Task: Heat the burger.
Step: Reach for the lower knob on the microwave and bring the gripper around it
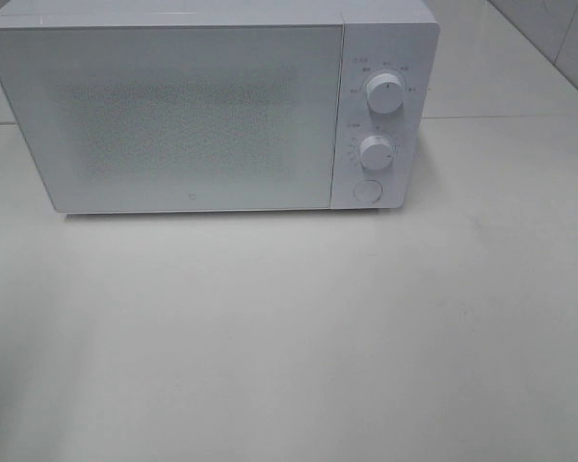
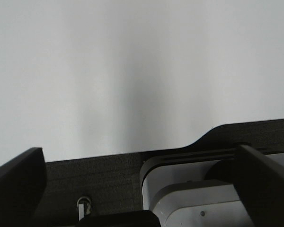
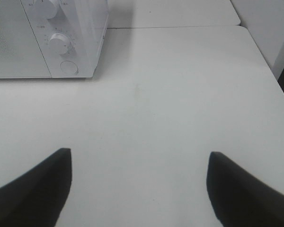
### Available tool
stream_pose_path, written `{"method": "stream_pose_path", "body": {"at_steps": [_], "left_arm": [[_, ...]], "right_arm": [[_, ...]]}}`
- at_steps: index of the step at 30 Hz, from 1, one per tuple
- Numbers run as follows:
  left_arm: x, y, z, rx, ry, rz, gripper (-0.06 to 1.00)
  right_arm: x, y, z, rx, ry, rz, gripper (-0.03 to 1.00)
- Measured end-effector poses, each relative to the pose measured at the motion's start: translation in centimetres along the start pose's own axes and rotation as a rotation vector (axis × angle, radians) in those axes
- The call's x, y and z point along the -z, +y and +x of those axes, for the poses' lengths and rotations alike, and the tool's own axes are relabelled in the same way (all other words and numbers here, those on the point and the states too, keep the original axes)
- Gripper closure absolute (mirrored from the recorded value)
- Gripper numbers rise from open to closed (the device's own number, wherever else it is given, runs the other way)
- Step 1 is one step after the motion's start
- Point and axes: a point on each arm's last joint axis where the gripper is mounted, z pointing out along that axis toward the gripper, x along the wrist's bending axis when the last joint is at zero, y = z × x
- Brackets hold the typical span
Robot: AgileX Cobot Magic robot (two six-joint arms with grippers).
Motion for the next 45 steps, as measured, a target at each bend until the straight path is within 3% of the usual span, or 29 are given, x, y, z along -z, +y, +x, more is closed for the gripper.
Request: {"method": "stream_pose_path", "body": {"at_steps": [17,23,30,36,45], "left_arm": [[2.4,-3.7,-0.1,-0.031,-0.004,-0.262,-0.04],[3.8,-5.4,-0.2,-0.035,-0.008,-0.396,-0.04],[5.4,-7.9,-0.2,0.015,0.044,-0.597,-0.04],[6.0,-9.5,-0.3,0.019,0.061,-0.712,-0.04],[6.2,-10.0,-0.4,0.013,0.063,-0.741,-0.04]], "right_arm": [[0.0,0.0,0.0,0.000,0.000,0.000,0.21],[0.0,0.0,0.0,0.000,0.000,0.000,0.21],[0.0,0.0,0.0,0.000,0.000,0.000,0.21],[0.0,0.0,0.0,0.000,0.000,0.000,0.21],[0.0,0.0,0.0,0.000,0.000,0.000,0.21]]}}
